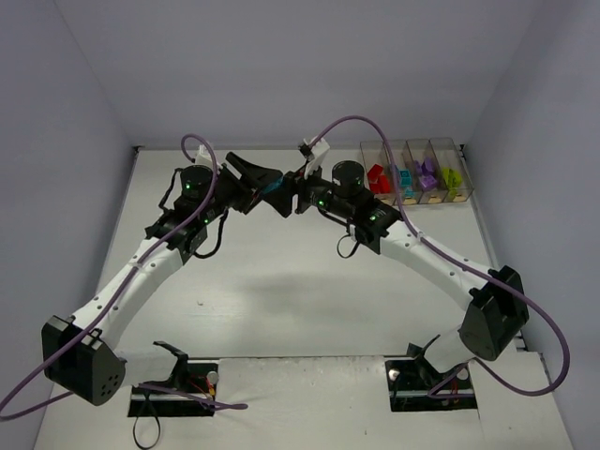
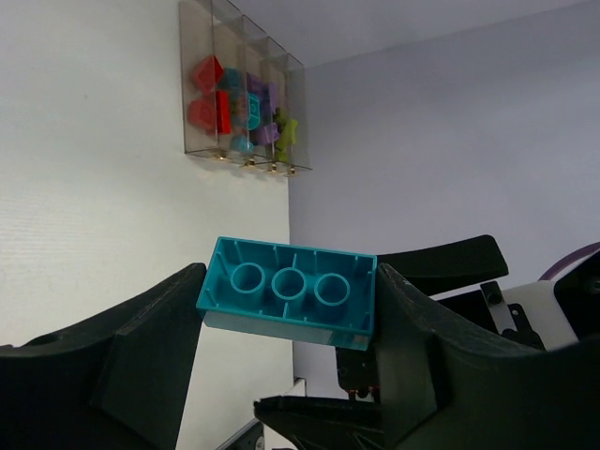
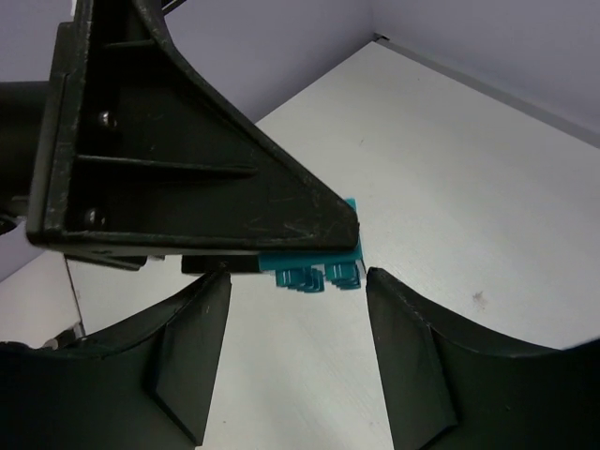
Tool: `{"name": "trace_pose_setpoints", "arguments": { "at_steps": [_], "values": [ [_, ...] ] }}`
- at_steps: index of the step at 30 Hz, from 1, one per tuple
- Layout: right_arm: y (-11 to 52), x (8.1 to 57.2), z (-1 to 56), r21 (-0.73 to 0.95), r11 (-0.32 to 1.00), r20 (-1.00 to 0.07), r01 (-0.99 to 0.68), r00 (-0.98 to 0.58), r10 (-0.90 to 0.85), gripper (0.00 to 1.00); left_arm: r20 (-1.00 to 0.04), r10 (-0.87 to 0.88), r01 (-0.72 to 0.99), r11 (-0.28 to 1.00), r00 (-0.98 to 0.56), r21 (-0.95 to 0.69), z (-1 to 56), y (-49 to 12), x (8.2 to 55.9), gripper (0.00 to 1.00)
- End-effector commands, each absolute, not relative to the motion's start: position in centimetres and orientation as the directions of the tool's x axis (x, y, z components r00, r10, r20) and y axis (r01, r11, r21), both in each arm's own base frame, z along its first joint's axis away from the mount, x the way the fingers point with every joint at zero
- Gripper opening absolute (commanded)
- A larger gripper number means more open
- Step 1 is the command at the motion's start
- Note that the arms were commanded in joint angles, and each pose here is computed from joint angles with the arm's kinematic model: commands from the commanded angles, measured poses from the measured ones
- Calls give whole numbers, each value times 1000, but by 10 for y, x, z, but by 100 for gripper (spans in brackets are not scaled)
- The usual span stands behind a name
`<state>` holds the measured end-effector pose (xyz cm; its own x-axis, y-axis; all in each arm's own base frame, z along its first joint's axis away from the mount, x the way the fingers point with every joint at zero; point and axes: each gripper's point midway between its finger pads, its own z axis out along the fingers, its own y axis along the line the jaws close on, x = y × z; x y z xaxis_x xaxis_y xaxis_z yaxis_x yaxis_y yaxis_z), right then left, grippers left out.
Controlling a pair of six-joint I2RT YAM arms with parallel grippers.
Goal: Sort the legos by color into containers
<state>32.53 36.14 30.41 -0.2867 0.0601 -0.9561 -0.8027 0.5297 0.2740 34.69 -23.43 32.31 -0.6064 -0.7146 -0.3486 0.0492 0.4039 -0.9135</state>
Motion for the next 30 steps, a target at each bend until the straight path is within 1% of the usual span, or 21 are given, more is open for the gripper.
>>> {"name": "trace_pose_setpoints", "arguments": {
  "at_steps": [1,5,8,9,11,12,13,14,17,18,19,22,23,25,26,30],
  "values": [
    [367,338,362,201,533,-977,-821,-128,172,55,-346,-750,165,308,-564,-937,378,-240,348,7],
    [366,343,366,195,549,-976,-813,-108,186,51,-345,-752,168,305,-562,-937,380,-240,347,7],
    [367,345,367,190,554,-977,-810,-102,187,39,-345,-751,162,309,-563,-937,378,-240,347,7],
    [366,346,367,188,557,-978,-809,-100,185,27,-345,-751,163,309,-563,-937,379,-240,347,7],
    [366,347,366,185,563,-979,-805,-98,181,16,-345,-753,160,310,-560,-937,377,-239,347,7],
    [366,347,364,183,565,-979,-805,-100,176,7,-346,-752,159,313,-561,-937,376,-239,347,8],
    [365,348,361,185,570,-980,-801,-107,168,3,-347,-753,161,312,-559,-936,377,-239,347,13],
    [365,348,359,179,572,-982,-801,-105,160,0,-350,-751,160,317,-560,-935,376,-239,347,28],
    [358,351,351,165,599,-986,-783,-109,128,0,-382,-747,158,356,-544,-921,370,-235,349,56],
    [356,352,347,158,610,-987,-776,-111,115,0,-397,-740,147,382,-543,-913,364,-233,349,63],
    [348,355,341,154,631,-988,-760,-125,90,0,-443,-730,149,433,-521,-889,358,-228,352,71],
    [326,369,325,145,688,-986,-711,-162,40,0,-523,-691,103,552,-498,-827,336,-212,351,76],
    [309,381,322,146,718,-984,-680,-174,35,0,-582,-670,90,617,-461,-782,329,-201,355,78],
    [288,391,310,154,747,-977,-647,-213,16,0,-629,-639,56,681,-442,-731,315,-184,353,78],
    [268,404,307,151,778,-974,-610,-224,13,0,-677,-607,46,729,-417,-683,310,-173,354,78],
    [216,434,288,98,862,-962,-497,-271,-47,0,-782,-503,4,840,-368,-542,299,-141,347,79]
  ]
}}
